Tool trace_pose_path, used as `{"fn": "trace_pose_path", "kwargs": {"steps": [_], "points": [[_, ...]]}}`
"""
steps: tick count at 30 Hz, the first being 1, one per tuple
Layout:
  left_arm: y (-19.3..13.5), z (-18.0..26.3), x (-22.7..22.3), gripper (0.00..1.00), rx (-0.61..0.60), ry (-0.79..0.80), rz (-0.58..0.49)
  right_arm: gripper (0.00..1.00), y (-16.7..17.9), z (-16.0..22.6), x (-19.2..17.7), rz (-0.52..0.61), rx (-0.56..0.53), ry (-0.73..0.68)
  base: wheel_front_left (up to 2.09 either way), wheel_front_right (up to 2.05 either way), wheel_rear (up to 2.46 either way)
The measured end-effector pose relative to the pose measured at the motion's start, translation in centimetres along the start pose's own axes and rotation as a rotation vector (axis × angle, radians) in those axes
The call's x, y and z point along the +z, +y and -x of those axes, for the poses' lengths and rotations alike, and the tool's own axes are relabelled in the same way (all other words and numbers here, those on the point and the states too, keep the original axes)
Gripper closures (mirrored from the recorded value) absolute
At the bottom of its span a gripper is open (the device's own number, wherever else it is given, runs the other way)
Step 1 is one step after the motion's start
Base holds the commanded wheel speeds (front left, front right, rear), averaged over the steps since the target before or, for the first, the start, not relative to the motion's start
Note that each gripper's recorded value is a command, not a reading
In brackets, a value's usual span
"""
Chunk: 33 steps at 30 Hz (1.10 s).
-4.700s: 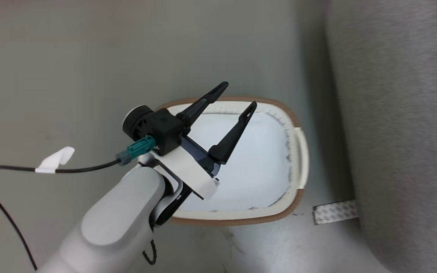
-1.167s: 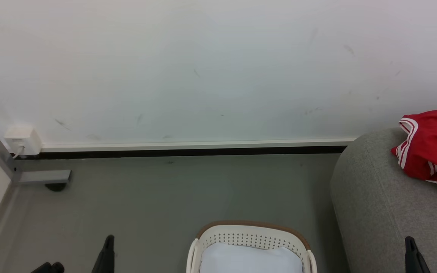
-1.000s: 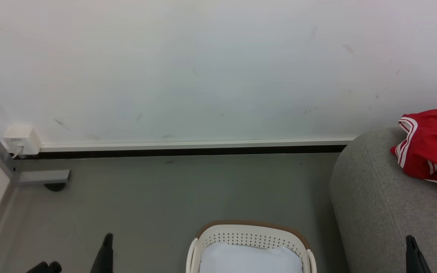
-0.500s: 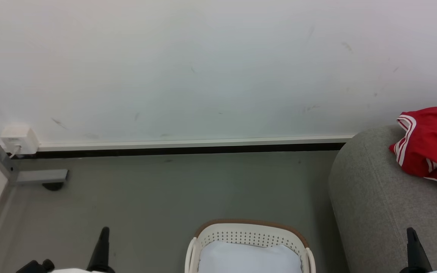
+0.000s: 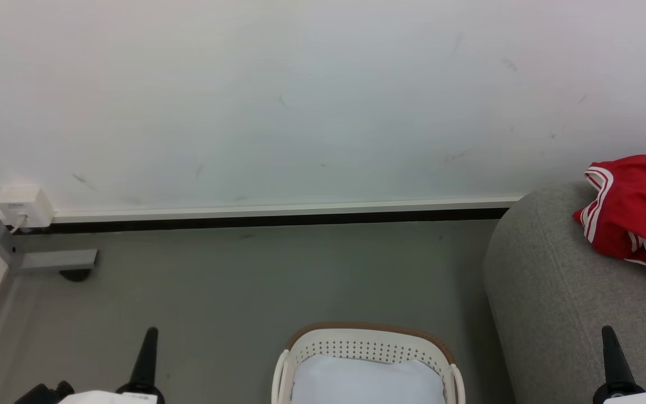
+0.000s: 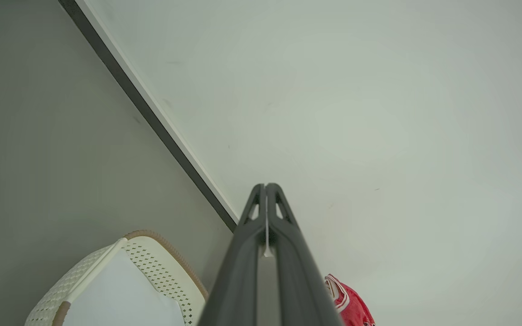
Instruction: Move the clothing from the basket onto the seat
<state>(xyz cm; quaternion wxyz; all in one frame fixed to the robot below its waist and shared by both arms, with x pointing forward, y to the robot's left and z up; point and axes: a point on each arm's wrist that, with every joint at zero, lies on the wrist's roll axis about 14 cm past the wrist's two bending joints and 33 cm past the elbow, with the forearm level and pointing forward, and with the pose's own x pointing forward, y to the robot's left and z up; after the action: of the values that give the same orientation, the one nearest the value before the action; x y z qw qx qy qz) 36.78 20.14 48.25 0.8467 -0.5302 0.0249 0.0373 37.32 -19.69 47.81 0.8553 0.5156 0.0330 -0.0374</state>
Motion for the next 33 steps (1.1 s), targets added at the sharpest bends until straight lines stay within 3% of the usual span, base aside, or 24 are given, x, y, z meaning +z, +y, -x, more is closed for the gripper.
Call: {"fn": "trace_pose_path", "kwargs": {"steps": [33], "points": [[-1.4,-1.2,0.5,1.0,-0.045,0.01,0.288,1.0,1.5,-0.8,0.8,-0.307,0.051,0.004,0.0,0.0,0.0]]}}
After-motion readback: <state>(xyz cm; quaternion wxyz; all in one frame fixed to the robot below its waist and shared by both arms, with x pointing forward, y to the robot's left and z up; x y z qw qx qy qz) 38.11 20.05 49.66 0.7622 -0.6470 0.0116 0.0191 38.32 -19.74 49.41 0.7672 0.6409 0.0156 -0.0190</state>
